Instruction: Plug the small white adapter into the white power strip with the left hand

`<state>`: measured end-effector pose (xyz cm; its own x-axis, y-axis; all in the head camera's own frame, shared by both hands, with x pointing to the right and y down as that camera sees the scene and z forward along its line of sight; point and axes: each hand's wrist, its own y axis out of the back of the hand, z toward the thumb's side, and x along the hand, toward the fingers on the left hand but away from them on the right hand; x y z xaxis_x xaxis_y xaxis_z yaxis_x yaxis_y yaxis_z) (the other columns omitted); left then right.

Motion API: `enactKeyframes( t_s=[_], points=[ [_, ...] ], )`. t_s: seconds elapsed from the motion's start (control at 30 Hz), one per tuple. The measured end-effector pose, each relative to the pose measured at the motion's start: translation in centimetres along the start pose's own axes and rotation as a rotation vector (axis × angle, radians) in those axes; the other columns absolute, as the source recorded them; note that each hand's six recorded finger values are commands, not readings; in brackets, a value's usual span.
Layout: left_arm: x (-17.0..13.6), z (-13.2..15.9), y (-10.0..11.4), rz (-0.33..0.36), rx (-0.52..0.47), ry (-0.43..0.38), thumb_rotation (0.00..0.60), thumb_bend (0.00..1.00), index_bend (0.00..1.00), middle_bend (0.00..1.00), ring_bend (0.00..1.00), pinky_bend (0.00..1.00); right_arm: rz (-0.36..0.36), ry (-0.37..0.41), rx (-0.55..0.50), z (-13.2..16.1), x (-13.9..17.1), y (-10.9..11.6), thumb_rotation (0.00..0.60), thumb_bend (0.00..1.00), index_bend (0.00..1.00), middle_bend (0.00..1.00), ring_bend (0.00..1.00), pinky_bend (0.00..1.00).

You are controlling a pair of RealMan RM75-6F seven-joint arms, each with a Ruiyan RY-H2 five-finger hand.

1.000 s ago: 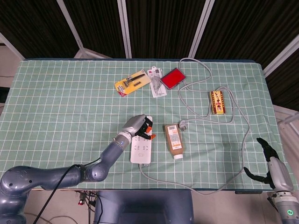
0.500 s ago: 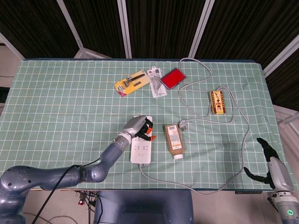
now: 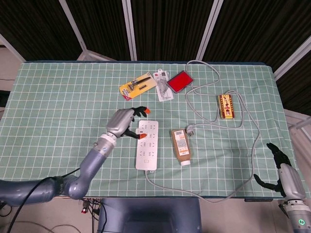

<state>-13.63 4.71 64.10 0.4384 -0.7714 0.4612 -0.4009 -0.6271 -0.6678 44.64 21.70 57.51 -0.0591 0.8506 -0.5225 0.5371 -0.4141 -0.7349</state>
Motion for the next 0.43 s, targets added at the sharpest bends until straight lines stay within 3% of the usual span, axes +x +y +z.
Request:
enactKeyframes(
  t_s=[0.2,0.43],
  points=[
    [-8.4,-5.8,2.2,0.080,0.293,0.077,0.600,0.01,0.03,0.00,0.01,0.06,-0.001,0.011,0.020,0.1,0.1,-0.2,0.600,0.34,0.00,0.00,0.00,0.00],
    [-18.9,-11.5,3.6,0.147,0.444,0.238,0.600,0.00,0.00,0.00,0.00,0.03,-0.003,0.014,0.034,0.2,0.2,-0.3,0.600,0.34,0.00,0.00,0.00,0.00]
  ],
)
